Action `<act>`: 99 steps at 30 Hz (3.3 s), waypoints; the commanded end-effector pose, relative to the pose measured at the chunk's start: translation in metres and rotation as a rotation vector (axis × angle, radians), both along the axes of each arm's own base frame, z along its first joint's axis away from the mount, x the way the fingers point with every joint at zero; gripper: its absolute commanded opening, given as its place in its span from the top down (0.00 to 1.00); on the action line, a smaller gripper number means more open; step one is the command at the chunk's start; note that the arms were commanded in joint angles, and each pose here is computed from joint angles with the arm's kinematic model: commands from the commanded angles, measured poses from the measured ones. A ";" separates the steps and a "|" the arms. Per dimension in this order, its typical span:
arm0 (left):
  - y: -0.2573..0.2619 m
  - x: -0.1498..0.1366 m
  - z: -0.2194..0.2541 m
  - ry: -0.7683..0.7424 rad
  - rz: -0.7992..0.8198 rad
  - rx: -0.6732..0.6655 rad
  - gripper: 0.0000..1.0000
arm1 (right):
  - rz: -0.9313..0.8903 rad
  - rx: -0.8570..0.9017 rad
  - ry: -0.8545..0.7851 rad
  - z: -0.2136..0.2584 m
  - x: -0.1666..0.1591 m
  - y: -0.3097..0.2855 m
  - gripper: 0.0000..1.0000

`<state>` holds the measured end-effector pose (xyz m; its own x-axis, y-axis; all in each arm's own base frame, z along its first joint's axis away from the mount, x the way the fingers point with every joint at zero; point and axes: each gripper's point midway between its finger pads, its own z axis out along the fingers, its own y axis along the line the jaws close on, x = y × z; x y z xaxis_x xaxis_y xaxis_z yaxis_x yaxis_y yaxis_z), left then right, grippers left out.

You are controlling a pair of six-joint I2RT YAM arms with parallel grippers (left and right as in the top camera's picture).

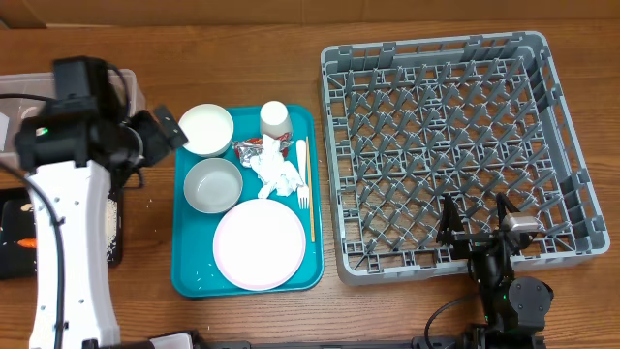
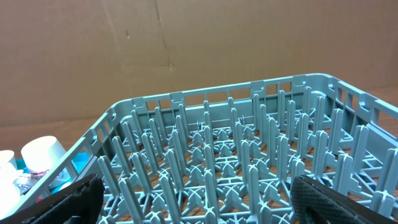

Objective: Sort waste into correct bins and load items into the dishwasher rack

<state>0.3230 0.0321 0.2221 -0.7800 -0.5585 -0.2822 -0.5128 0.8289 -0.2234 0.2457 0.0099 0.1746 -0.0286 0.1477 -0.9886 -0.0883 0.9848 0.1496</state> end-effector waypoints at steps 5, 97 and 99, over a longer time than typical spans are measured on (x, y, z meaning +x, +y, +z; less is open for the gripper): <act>-0.003 -0.017 -0.051 0.193 -0.038 0.030 0.00 | -0.011 -0.004 -0.006 -0.001 0.000 -0.002 0.00; 0.057 -0.017 -0.040 0.163 0.239 0.170 0.00 | 0.566 -0.134 0.357 0.214 0.038 0.238 0.00; 0.057 -0.017 -0.040 0.163 0.239 0.170 0.00 | 0.598 -0.178 0.437 0.192 0.041 0.261 0.00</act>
